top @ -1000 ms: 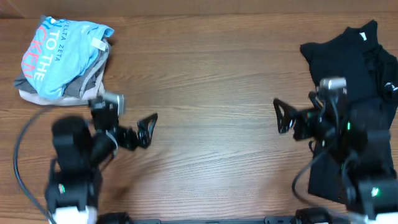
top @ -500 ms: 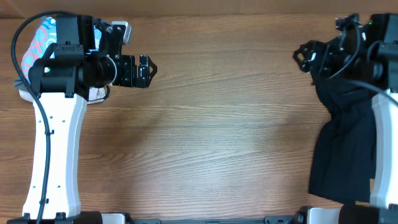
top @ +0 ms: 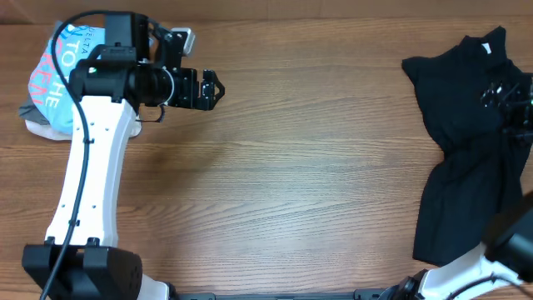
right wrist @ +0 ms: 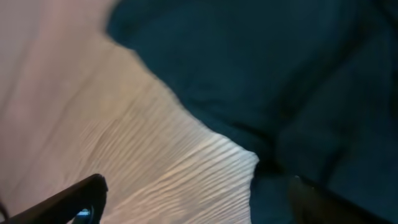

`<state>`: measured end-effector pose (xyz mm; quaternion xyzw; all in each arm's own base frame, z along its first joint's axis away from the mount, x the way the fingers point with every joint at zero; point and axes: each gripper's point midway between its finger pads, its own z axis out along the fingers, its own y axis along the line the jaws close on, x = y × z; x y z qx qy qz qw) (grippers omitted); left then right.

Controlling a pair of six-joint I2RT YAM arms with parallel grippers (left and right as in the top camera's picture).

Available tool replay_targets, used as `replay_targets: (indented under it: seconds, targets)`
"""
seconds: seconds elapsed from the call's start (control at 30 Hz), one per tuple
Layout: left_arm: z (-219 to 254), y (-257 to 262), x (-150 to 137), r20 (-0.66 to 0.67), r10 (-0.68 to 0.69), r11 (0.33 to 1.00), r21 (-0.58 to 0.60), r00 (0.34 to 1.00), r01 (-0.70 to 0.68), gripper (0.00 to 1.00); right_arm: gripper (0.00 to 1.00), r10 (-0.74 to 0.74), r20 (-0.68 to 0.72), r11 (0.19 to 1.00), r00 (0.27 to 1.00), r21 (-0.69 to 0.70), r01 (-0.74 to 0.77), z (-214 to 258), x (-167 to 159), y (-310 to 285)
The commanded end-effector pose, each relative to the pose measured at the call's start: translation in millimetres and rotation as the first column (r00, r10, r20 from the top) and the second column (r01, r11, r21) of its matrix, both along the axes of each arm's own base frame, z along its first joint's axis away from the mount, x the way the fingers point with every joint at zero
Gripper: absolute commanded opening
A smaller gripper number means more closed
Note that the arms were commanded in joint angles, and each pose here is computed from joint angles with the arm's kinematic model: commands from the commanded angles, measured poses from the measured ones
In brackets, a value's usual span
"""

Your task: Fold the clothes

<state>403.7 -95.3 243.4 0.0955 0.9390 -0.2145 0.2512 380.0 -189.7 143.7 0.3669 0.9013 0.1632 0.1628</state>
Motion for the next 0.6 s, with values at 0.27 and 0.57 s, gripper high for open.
replay_targets:
  seconds: [0.27,0.57]
  targets:
    - [-18.0,-26.6,8.3,-0.042,-0.006,1.000,0.031,0.999,0.007,1.00,0.71,-0.117,-0.129,0.993,0.985,-0.007,0.117,-77.6,8.1,-35.6]
    - [-20.3,-35.7,8.3,-0.054,0.046,0.998,0.055,0.997,-0.043,1.00,0.54,-0.171,-0.173,0.982,0.970,-0.115,0.152,-83.5,0.5,-53.5]
